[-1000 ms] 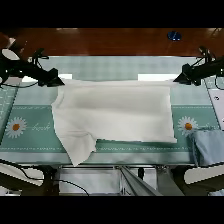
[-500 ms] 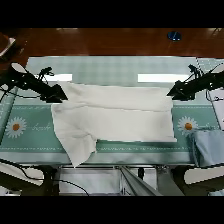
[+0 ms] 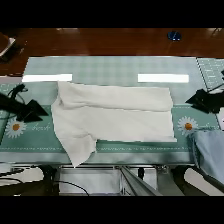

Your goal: Fold the shirts.

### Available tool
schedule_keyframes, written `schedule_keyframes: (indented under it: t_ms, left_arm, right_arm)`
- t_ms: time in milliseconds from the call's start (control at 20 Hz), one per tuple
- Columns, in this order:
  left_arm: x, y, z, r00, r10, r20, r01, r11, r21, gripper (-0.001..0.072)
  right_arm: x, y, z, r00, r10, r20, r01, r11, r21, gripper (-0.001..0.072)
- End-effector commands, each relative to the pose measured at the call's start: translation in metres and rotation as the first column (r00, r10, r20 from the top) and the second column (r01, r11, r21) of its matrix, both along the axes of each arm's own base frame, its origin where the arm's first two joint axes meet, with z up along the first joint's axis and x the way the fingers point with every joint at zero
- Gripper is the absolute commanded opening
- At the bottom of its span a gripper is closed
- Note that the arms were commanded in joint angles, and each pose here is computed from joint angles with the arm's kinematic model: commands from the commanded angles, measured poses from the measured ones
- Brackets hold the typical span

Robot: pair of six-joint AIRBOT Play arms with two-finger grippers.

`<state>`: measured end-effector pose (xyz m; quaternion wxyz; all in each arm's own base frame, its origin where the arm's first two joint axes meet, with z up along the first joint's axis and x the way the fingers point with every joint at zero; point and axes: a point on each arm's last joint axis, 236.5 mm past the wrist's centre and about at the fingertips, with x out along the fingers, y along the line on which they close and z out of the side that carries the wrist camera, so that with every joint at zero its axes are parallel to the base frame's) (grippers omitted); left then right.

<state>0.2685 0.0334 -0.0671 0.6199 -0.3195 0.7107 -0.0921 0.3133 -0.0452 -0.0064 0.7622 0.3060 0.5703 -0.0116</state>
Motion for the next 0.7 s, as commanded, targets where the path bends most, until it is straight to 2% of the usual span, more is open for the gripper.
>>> schedule_keyframes:
  t_ms: [0,100,200,300,500,650]
  left_arm:
    - [-0.033,-0.007,-0.014,0.974,0.227,0.005,-0.226,0.971,-0.080,0.0509]
    - [-0.044,-0.018,-0.025,0.967,0.253,0.018,-0.252,0.966,-0.055,0.0509]
    - [-0.057,-0.036,-0.031,0.970,0.241,-0.019,-0.241,0.967,-0.084,0.0509]
    - [-0.072,-0.059,-0.030,0.984,0.160,-0.073,-0.168,0.978,-0.123,0.0509]
    - [-0.088,-0.084,-0.035,0.993,-0.009,-0.114,-0.003,0.994,-0.108,0.0509]
    - [-0.086,-0.108,-0.043,0.991,-0.060,-0.118,0.044,0.990,-0.134,0.0509]
  right_arm:
    - [-0.031,0.043,-0.016,0.987,-0.098,0.128,0.083,0.990,0.117,0.0408]
    - [-0.044,0.069,-0.026,0.982,-0.135,0.132,0.104,0.970,0.218,0.0408]
    - [-0.055,0.077,-0.035,0.985,-0.139,0.102,0.111,0.963,0.246,0.0408]
    - [-0.058,0.079,-0.038,0.986,-0.137,0.092,0.110,0.963,0.248,0.0408]
    - [-0.055,0.079,-0.036,0.984,-0.146,0.099,0.117,0.960,0.254,0.0408]
    - [-0.055,0.078,-0.036,0.984,-0.148,0.100,0.119,0.960,0.254,0.0408]
